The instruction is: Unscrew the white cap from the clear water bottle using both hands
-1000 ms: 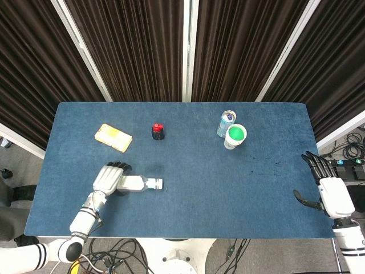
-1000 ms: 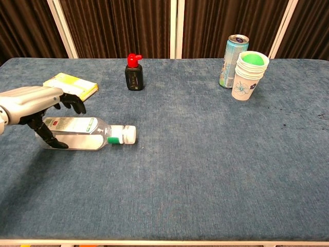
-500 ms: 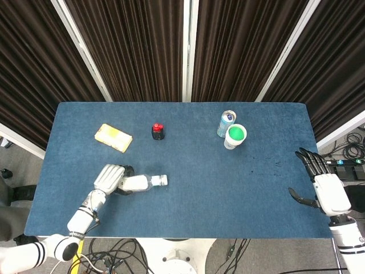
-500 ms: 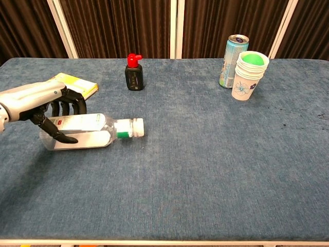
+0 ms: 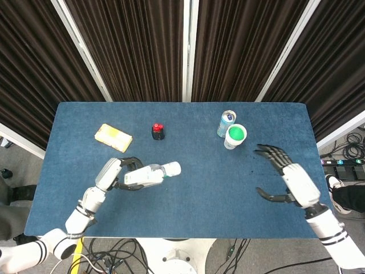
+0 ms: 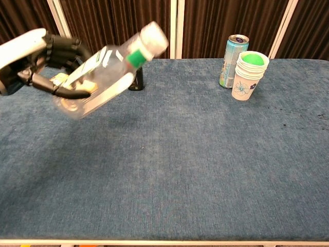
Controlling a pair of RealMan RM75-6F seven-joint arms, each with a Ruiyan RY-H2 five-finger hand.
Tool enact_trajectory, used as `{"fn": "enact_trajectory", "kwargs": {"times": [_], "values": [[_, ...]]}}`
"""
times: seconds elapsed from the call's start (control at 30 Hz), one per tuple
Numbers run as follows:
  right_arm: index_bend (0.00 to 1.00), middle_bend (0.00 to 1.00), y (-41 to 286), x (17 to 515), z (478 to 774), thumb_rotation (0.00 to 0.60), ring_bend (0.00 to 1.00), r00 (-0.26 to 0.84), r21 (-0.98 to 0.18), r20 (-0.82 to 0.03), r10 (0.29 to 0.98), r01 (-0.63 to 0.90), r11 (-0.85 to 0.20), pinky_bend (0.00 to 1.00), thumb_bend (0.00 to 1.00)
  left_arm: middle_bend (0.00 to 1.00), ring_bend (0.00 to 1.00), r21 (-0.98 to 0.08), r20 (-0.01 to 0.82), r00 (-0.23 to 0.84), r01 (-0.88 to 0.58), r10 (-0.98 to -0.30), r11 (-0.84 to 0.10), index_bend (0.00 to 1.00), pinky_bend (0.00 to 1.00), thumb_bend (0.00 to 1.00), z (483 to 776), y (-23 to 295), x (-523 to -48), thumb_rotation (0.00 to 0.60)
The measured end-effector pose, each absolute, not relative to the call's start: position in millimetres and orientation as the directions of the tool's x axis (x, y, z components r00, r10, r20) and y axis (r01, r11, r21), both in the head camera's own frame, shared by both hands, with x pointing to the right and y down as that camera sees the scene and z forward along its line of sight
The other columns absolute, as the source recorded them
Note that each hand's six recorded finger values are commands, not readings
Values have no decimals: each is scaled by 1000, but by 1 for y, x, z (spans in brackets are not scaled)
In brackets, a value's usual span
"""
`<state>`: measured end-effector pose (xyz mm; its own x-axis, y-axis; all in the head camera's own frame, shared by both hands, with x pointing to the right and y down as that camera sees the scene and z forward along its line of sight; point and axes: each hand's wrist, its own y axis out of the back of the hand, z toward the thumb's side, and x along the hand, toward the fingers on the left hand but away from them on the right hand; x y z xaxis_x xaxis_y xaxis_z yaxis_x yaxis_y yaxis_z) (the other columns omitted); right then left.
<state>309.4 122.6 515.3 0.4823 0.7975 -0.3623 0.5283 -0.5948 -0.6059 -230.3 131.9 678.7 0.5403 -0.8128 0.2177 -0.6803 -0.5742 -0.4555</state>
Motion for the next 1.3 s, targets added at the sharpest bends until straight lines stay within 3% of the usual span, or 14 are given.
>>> {"fn": "enact_trajectory", "kwargs": {"times": [0.2, 0.33, 0.6, 1.3], "values": [[244, 73, 110, 257, 513, 589, 0, 594, -505, -424, 684, 472, -723, 0, 111, 592, 535, -410, 172, 597, -680, -784, -608, 564, 583, 400, 681, 143, -194, 600], [279, 71, 102, 239, 514, 556, 0, 602, -505, -461, 652, 426, -751, 0, 54, 592, 535, -386, 163, 618, -678, -769, -626, 564, 582, 401, 682, 146, -178, 600], [306, 71, 97, 208, 521, 557, 0, 620, -512, -522, 586, 322, -796, 0, 42, 592, 535, -356, 132, 622, -697, -772, -622, 564, 580, 401, 673, 141, -164, 600], [309, 71, 99, 198, 519, 555, 0, 631, -515, -521, 574, 303, -802, 0, 43, 592, 535, -356, 134, 613, -703, -778, -616, 564, 580, 401, 672, 138, -164, 600]]}}
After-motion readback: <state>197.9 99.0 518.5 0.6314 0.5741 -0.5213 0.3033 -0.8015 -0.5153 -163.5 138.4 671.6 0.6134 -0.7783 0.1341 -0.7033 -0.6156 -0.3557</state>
